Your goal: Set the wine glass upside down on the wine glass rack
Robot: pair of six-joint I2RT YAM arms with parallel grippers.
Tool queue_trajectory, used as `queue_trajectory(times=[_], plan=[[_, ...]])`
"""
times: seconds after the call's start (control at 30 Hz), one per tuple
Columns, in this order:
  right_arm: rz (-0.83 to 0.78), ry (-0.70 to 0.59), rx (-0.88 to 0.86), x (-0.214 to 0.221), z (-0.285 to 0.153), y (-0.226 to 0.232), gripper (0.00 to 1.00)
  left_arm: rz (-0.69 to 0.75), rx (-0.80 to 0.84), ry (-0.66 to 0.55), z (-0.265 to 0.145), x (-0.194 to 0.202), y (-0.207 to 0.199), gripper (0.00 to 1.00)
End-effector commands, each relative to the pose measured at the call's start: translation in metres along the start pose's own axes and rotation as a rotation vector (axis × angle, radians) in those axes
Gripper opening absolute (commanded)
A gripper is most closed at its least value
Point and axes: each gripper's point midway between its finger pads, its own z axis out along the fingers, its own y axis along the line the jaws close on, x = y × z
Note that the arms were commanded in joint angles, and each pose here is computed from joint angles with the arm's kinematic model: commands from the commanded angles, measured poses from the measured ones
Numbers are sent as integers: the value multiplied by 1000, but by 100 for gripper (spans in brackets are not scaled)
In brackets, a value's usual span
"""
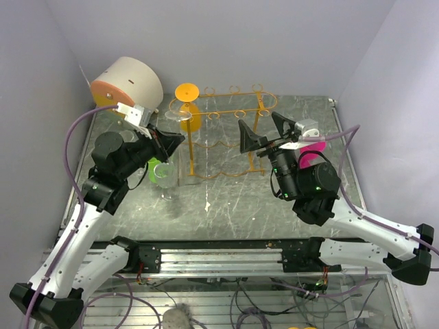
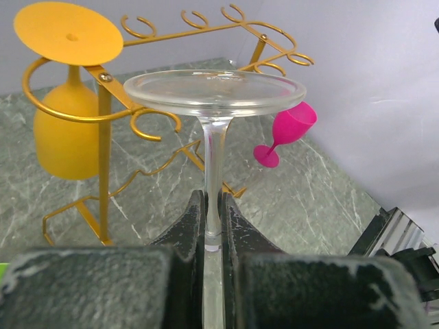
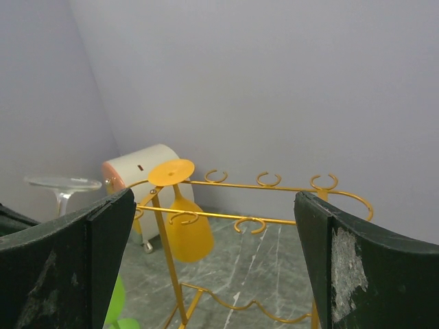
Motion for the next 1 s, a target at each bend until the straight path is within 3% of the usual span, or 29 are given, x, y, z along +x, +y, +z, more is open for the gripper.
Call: queue_trajectory(times=[0.0,0.2,0.33,0.5,0.97], plan=[[17,-5,35,-6,-5,-11,100,62,27,-170,7,-31,-8,7],[27,-15,54,-12,-14,-22,100,66,67,-241,18,-29,-7,7],[18,-24,73,-14,-21,-31,100,53,71,-183,30,-17,-3,7],[-8,-42,102,-20,-29,-44,100,22,100,-201,38,-12,-4,7],[-15,-50,113,-24,-42,-57,100,74,96,-115,55,18,9,7]])
